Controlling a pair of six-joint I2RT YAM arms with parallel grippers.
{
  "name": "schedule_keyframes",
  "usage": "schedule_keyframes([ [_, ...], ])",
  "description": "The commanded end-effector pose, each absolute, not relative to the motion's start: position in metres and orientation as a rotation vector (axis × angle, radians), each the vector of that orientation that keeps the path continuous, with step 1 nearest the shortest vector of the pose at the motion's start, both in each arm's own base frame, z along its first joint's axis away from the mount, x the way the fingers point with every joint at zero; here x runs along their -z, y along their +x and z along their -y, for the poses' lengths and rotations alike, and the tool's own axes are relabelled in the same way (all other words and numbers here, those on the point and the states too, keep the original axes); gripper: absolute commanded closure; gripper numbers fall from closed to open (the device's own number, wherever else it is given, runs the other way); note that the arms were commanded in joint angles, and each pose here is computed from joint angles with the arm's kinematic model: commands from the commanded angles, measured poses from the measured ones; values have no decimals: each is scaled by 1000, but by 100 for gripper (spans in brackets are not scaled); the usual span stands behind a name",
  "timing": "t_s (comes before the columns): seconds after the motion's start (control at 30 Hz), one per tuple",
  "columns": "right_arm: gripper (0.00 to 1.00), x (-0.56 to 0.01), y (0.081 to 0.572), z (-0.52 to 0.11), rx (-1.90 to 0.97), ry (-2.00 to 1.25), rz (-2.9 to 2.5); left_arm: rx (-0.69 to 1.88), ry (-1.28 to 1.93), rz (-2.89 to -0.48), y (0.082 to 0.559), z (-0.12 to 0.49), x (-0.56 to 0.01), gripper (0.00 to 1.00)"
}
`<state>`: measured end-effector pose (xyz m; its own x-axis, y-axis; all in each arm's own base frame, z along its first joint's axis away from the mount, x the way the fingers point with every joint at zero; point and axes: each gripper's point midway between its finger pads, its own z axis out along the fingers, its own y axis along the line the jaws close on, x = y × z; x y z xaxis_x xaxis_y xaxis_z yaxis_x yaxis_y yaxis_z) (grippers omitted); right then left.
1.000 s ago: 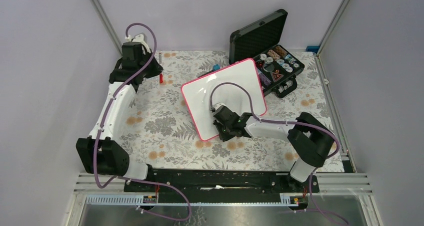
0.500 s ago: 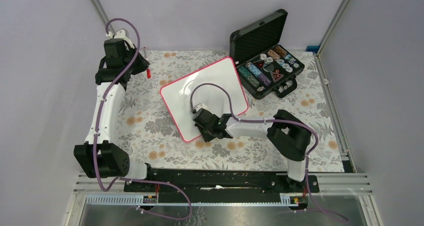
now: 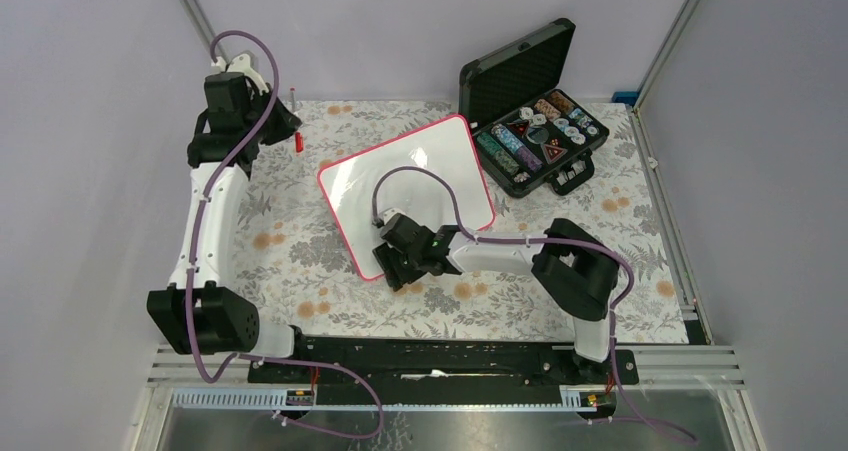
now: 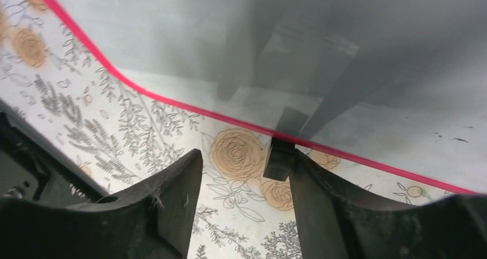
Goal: Write a sentence on the whiteboard
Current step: Move the whiteboard to the center of the board, then pass from the left arm to the right
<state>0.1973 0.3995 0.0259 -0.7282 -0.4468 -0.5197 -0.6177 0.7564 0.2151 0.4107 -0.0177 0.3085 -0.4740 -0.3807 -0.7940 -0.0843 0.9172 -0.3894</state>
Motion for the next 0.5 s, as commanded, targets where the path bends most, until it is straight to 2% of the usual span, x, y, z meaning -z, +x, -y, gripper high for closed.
schedule_keyframes([
  [0.0,32,-81,183,-427,-754,-891,-2372,393,-279,-1967,418,20,-345,100],
  [0.27,1,-126,155,-415,-876,-1161,-2227,471,-179,-1945,417,38,-366,100],
  [0.37,0,-143,144,-404,-941,-1262,-2182,476,-117,-1949,416,55,-371,100],
  [0.47,0,-164,137,-392,-1122,-1296,-2156,483,-26,-1951,411,79,-373,100],
])
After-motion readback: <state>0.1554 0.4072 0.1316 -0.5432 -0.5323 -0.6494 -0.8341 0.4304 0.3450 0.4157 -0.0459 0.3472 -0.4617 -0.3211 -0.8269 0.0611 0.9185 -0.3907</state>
